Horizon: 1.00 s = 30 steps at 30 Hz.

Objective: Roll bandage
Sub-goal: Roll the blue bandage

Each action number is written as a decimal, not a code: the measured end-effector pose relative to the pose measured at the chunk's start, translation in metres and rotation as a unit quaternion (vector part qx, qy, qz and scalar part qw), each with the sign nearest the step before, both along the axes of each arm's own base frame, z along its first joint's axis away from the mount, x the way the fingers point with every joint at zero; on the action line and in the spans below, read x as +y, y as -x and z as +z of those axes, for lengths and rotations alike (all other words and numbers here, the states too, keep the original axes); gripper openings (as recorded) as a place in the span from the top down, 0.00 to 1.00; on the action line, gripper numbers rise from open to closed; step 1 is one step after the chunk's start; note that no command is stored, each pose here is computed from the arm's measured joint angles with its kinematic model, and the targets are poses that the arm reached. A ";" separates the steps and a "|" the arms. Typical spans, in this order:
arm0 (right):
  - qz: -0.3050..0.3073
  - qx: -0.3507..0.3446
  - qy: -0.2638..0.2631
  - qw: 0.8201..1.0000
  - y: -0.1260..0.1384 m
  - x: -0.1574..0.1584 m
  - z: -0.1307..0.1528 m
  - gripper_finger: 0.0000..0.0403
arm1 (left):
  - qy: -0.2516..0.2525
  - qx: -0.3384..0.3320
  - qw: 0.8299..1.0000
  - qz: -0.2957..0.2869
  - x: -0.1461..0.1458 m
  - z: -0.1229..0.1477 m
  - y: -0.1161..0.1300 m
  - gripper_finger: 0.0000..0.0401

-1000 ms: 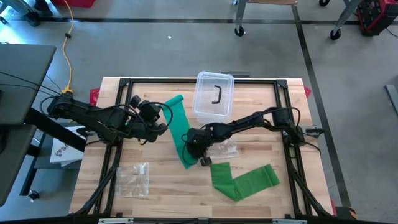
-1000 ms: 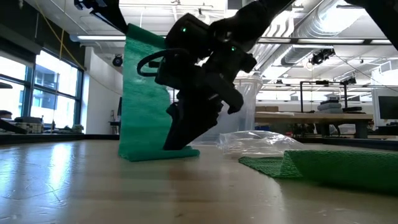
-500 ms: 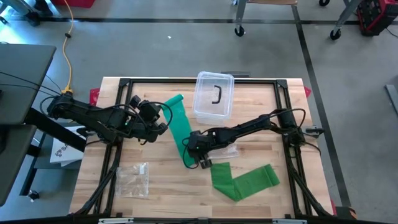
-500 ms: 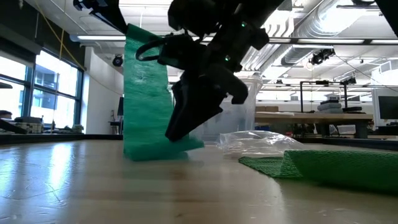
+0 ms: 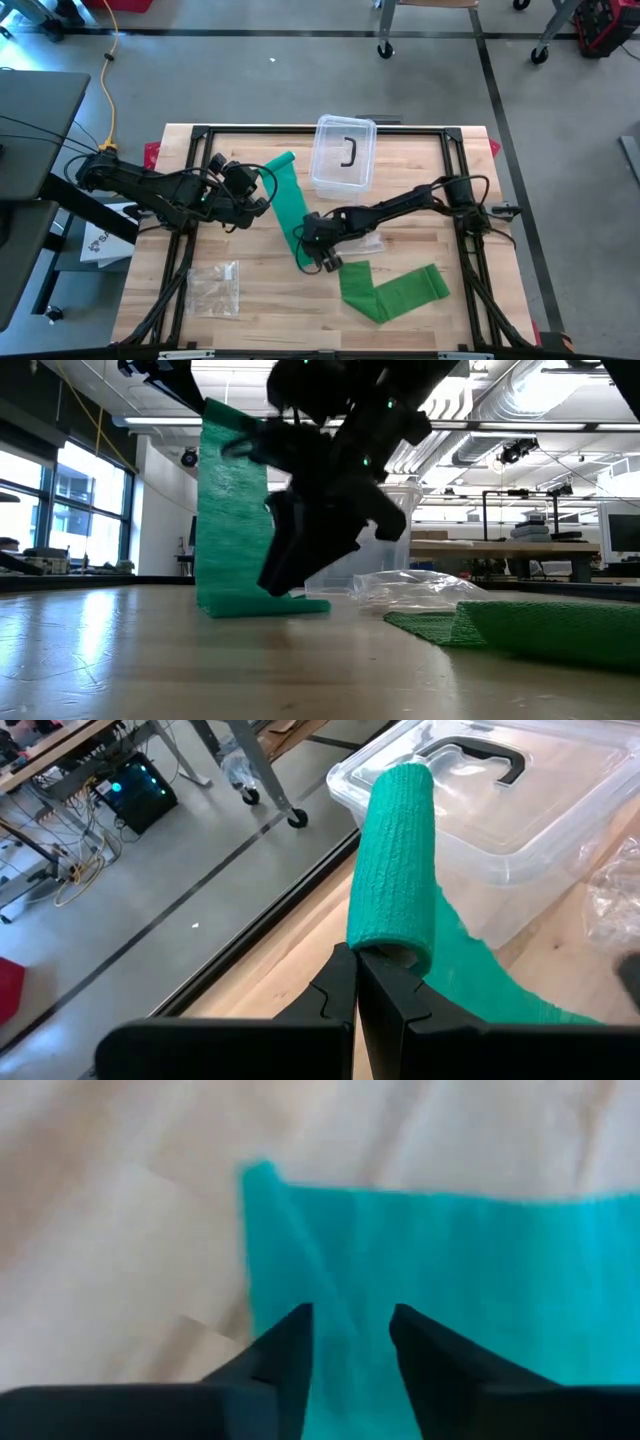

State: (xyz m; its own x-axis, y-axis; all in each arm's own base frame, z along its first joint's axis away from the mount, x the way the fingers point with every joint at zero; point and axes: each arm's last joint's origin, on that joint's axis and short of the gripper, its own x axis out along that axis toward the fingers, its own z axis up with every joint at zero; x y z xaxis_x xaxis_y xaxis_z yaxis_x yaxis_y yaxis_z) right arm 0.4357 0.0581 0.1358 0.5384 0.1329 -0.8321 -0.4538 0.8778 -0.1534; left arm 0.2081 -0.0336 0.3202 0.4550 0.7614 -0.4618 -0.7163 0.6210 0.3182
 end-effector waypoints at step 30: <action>-0.039 0.082 0.015 0.996 0.009 -0.004 0.000 0.78 | 0.000 0.000 1.000 -0.003 -0.001 0.000 0.000 1.00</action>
State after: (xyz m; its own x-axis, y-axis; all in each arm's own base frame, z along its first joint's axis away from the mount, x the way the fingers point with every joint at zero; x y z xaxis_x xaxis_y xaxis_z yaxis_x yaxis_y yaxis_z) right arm 0.4271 0.0536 0.1357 0.4035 0.0689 -0.9124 -0.4046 0.9078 -0.1104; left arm 0.2080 -0.0348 0.3202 0.4596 0.7585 -0.4620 -0.7129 0.6253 0.3174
